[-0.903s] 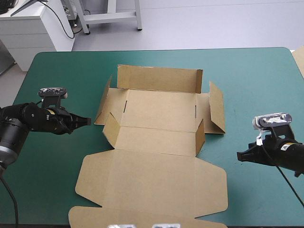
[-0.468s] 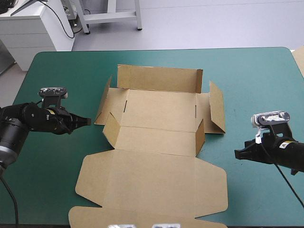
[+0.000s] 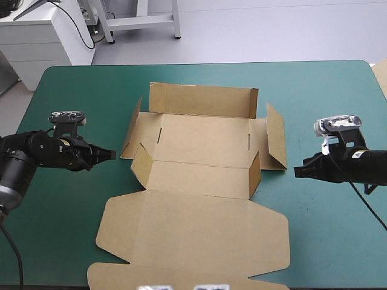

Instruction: Fold the box

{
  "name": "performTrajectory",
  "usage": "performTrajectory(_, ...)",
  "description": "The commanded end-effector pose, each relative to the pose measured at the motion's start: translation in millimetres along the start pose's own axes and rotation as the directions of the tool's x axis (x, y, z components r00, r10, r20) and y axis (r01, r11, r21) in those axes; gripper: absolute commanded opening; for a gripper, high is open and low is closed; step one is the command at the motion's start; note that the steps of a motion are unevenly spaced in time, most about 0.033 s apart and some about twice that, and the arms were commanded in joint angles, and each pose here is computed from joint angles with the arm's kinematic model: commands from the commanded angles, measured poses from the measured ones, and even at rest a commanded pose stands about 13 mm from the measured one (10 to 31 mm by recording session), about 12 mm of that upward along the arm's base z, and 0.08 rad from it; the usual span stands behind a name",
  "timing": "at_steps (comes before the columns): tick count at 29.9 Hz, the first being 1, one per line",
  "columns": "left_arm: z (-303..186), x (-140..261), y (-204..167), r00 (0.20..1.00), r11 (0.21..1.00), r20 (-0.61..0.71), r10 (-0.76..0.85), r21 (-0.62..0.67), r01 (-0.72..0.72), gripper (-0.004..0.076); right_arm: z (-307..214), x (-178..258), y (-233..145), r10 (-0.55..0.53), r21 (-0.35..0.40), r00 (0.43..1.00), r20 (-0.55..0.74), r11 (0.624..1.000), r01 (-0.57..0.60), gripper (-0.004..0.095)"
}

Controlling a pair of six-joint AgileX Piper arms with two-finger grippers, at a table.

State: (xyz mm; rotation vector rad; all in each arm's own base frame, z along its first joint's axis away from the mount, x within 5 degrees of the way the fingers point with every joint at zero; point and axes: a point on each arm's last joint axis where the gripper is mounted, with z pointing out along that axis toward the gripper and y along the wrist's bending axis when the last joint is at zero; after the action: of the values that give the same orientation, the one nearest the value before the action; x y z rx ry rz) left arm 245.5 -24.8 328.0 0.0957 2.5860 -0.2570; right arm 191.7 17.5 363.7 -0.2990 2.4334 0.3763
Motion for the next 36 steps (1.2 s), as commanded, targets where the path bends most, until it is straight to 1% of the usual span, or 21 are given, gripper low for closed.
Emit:
performTrajectory(1,-14.2,-9.2,-2.8,0.996,1.000,0.090,0.001,0.007,-0.001,-0.0008,-0.6,-21.3,10.5,-0.042,-0.031,0.998,0.037,0.999,0.043,0.0003)
performTrajectory(6,-14.2,-9.0,-2.9,0.996,1.000,0.088,0.001,0.008,-0.001,-0.0008,26.9,-32.0,24.4,-0.096,-0.022,0.993,-0.075,0.995,0.095,0.0003)
performTrajectory(8,-14.2,-9.0,-2.9,0.996,1.000,0.088,0.001,0.008,-0.001,-0.0008,41.1,-36.1,32.5,-0.131,-0.036,0.985,-0.110,0.991,0.128,0.0003)
performTrajectory(11,-14.1,-8.5,-2.9,0.997,1.000,0.082,0.001,0.008,-0.002,-0.0008,58.8,-46.2,42.1,-0.156,-0.052,0.983,-0.092,0.987,0.152,0.0003)
performTrajectory(14,-14.1,-8.1,-3.0,0.997,1.000,0.078,0.001,0.009,-0.002,-0.0008,69.9,-55.2,46.3,-0.161,-0.021,0.984,-0.081,0.987,0.160,0.0004)
performTrajectory(16,-14.1,-8.1,-3.0,0.997,1.000,0.078,0.001,0.009,-0.002,-0.0008,74.3,-60.3,47.2,-0.124,0.007,0.987,-0.103,0.992,0.126,0.0011)
performTrajectory(18,-14.1,-8.1,-3.0,0.997,1.000,0.078,0.001,0.009,-0.002,-0.0008,77.8,-64.4,48.5,-0.126,0.014,0.981,-0.148,0.991,0.130,0.0046)
performTrajectory(20,-14.1,-8.1,-3.0,0.997,1.000,0.078,0.001,0.009,-0.002,-0.0008,82.6,-67.4,49.8,-0.126,0.005,0.973,-0.194,0.992,0.129,0.0108)
performTrajectory(24,-14.1,-8.1,-3.0,0.997,1.000,0.078,0.001,0.009,-0.002,-0.0008,97.5,-73.1,50.1,-0.105,-0.015,0.956,-0.273,0.994,0.105,0.0259)
performTrajectory(27,-14.1,-8.1,-3.0,0.997,1.000,0.078,0.001,0.009,-0.002,-0.0008,113.2,-70.6,49.2,-0.082,-0.030,0.927,-0.365,0.997,0.077,0.0360)
performTrajectory(30,-14.1,-8.1,-3.0,0.997,1.000,0.078,0.001,0.009,-0.002,-0.0008,129.0,-66.8,46.9,-0.068,-0.033,0.901,-0.428,0.998,0.060,0.0381)
performTrajectory(36,-14.1,-8.1,-3.0,0.997,1.000,0.078,0.003,0.009,-0.004,-0.0008,151.1,-64.6,49.1,-0.032,-0.075,0.886,-0.462,0.997,-0.003,0.0376)
